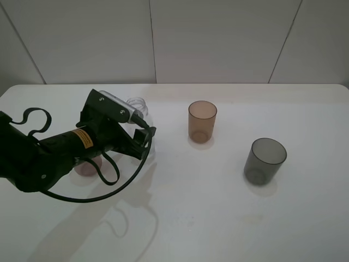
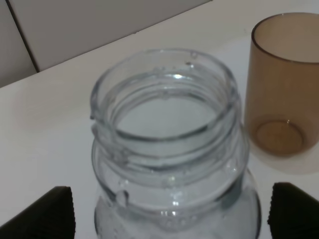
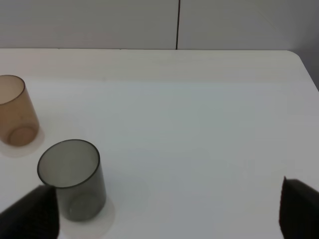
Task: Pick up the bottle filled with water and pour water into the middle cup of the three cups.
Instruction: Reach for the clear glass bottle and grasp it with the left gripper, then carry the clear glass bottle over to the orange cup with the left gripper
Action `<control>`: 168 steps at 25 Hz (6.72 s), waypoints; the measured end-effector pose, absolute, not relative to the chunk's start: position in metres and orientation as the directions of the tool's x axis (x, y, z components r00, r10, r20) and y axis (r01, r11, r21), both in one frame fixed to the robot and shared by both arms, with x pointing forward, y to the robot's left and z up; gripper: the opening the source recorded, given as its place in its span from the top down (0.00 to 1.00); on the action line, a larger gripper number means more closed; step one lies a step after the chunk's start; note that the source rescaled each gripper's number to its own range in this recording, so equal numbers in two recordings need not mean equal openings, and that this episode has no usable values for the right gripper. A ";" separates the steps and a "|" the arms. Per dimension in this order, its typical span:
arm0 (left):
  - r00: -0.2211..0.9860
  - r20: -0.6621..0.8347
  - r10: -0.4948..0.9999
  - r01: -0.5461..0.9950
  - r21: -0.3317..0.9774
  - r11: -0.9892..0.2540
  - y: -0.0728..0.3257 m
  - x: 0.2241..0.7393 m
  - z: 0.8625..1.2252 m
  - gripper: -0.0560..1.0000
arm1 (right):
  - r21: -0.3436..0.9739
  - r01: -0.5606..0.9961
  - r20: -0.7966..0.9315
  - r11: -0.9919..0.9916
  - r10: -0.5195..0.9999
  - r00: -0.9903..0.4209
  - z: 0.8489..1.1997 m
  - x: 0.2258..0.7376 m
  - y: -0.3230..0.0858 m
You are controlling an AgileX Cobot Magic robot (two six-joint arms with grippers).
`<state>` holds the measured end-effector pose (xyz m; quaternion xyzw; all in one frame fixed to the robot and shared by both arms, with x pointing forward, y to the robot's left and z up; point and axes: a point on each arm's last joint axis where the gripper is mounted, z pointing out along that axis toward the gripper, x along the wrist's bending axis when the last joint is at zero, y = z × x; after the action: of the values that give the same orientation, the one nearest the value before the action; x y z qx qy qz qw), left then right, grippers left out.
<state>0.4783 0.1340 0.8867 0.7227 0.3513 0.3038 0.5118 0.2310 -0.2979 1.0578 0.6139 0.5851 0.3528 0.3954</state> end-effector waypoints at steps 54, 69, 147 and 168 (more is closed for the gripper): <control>0.529 0.006 0.848 0.252 0.954 -0.164 0.118 0.505 0.876 0.42 | 0.898 0.439 -0.030 -0.003 0.997 0.067 1.058 0.231 -0.298; 0.527 0.003 0.850 0.255 0.953 -0.161 0.118 0.505 0.876 0.94 | 0.898 0.439 -0.030 -0.003 0.997 0.067 1.058 0.231 -0.298; 0.598 0.753 -0.274 -0.378 -0.037 -0.925 -0.002 0.558 0.963 0.94 | 0.898 0.439 -0.030 -0.003 0.997 0.067 1.058 0.231 -0.298; 0.529 0.748 -0.402 -0.422 -0.179 -0.889 -0.016 0.570 0.943 0.94 | 0.898 0.439 -0.030 -0.003 0.997 0.067 1.058 0.231 -0.298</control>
<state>0.5696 -0.0161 0.9428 0.8742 -0.2356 0.4245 0.0122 0.2310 -0.2979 1.0578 0.6139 0.5851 0.3528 0.3954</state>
